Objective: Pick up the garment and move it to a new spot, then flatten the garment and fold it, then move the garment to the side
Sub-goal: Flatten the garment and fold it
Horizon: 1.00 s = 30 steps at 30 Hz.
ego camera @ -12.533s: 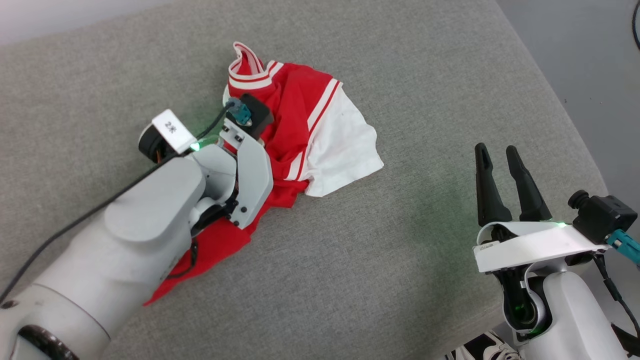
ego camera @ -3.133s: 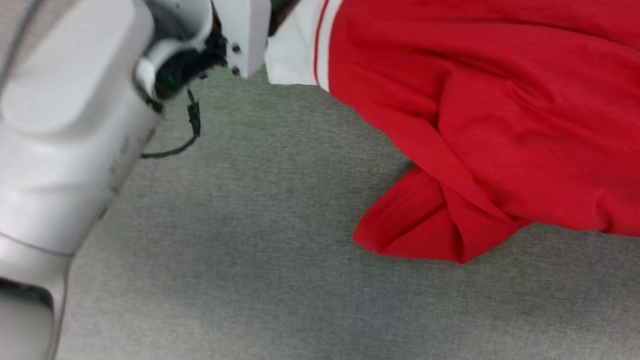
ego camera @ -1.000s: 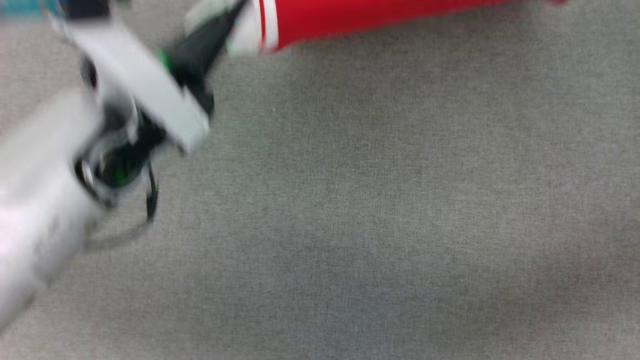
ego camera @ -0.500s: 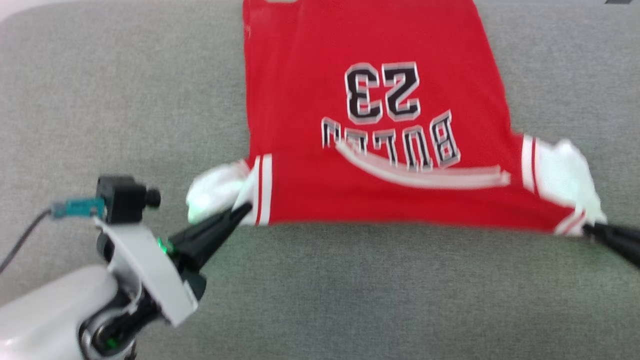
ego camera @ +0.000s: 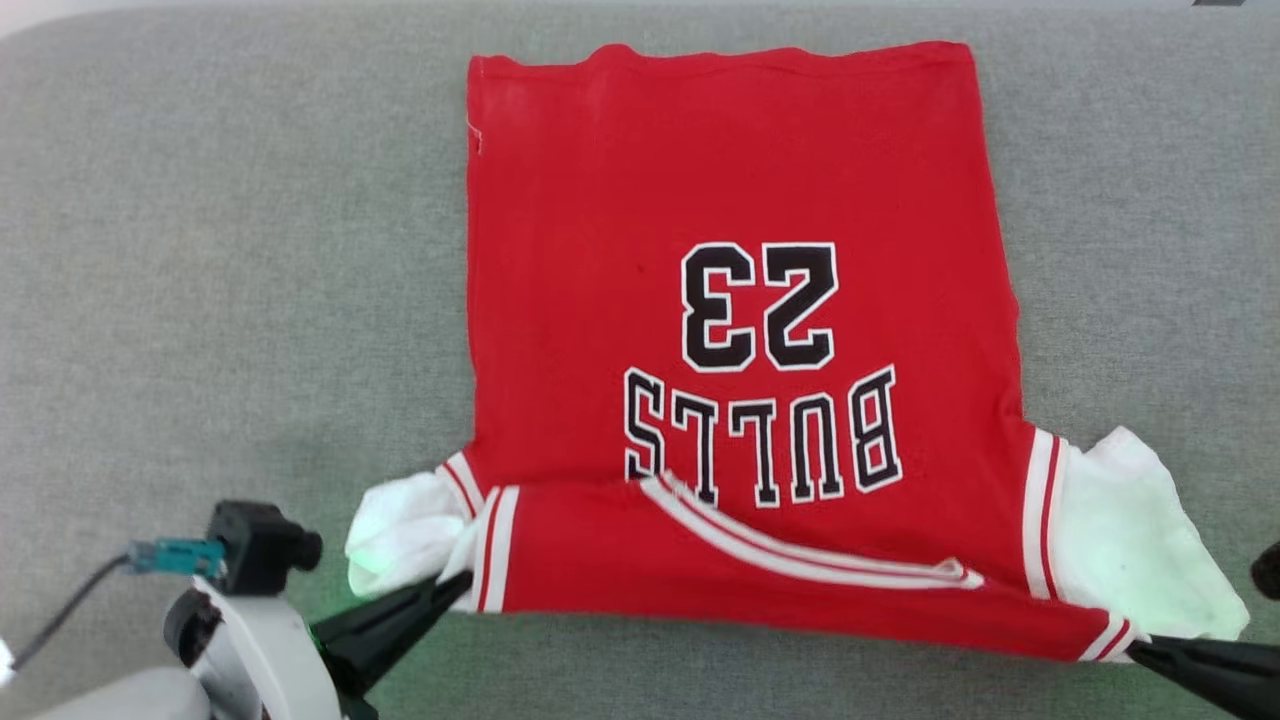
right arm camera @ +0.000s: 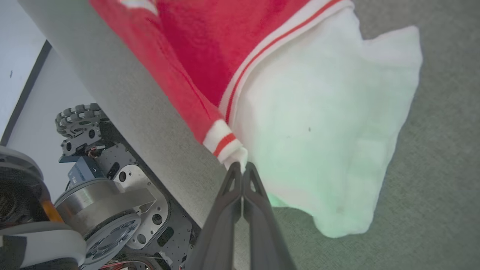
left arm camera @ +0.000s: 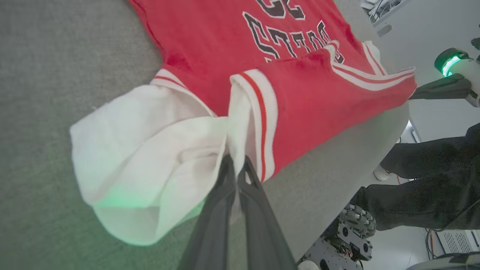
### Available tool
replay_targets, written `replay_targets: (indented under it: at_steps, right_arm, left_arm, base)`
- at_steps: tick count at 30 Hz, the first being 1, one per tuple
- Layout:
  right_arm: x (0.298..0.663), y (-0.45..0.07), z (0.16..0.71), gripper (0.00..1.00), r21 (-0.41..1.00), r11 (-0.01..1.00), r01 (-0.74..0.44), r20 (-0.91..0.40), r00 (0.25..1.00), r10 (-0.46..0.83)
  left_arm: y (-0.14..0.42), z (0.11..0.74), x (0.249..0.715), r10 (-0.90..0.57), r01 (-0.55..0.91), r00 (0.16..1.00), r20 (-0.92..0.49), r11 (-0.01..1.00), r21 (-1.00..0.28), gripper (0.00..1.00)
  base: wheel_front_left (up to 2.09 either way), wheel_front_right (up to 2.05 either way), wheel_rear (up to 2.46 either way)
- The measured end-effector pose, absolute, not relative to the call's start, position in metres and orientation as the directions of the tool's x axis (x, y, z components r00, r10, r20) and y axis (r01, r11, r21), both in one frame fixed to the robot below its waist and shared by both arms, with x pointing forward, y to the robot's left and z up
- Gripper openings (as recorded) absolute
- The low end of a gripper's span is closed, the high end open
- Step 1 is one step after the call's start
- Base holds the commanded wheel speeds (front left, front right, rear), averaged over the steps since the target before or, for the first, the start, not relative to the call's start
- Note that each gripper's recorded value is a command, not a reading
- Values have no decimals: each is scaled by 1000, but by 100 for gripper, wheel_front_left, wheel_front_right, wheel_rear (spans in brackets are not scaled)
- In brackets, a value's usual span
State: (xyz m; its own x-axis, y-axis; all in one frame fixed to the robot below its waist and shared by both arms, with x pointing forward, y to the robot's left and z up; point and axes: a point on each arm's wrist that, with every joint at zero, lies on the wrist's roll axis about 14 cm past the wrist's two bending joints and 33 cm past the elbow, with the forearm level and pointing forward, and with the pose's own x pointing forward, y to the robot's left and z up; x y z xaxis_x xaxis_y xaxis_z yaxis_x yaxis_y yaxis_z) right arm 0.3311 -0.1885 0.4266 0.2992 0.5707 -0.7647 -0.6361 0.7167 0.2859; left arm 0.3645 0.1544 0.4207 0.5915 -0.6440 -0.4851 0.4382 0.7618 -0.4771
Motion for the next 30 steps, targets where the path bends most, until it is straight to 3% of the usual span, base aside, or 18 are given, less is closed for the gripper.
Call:
replay_targets:
  at_steps: [9,14,15,17,18,25,30]
  right_arm:
    - [327,-185,381,0,253,711,-656,-822,243,516]
    - [331,-176,371,0,232,712,-663,-821,259,508]
    - [331,-175,371,5,225,711,-666,-820,265,508]
    - [332,-172,372,62,209,709,-674,-813,283,509]
    - [333,-171,374,100,207,712,-671,-807,294,512]
    - [350,-172,417,100,177,731,-659,-742,399,539]
    - [386,-191,464,100,92,758,-646,-701,498,510]
  left_arm:
    - [151,380,352,-617,416,563,-550,786,-456,0]
    - [148,375,351,-609,413,573,-548,793,-449,0]
    - [147,375,351,-609,413,575,-547,793,-448,0]
    - [147,374,350,-608,417,575,-547,794,-443,0]
    - [146,374,349,-609,419,575,-547,793,-442,0]
    - [140,381,345,-623,433,586,-518,781,-450,0]
    - [131,385,343,-645,457,586,-491,763,-457,0]
  base:
    - [0,0,0]
    - [0,0,0]
    - [0,0,0]
    - [0,0,0]
    - [0,0,0]
    - [0,0,0]
    - [0,0,0]
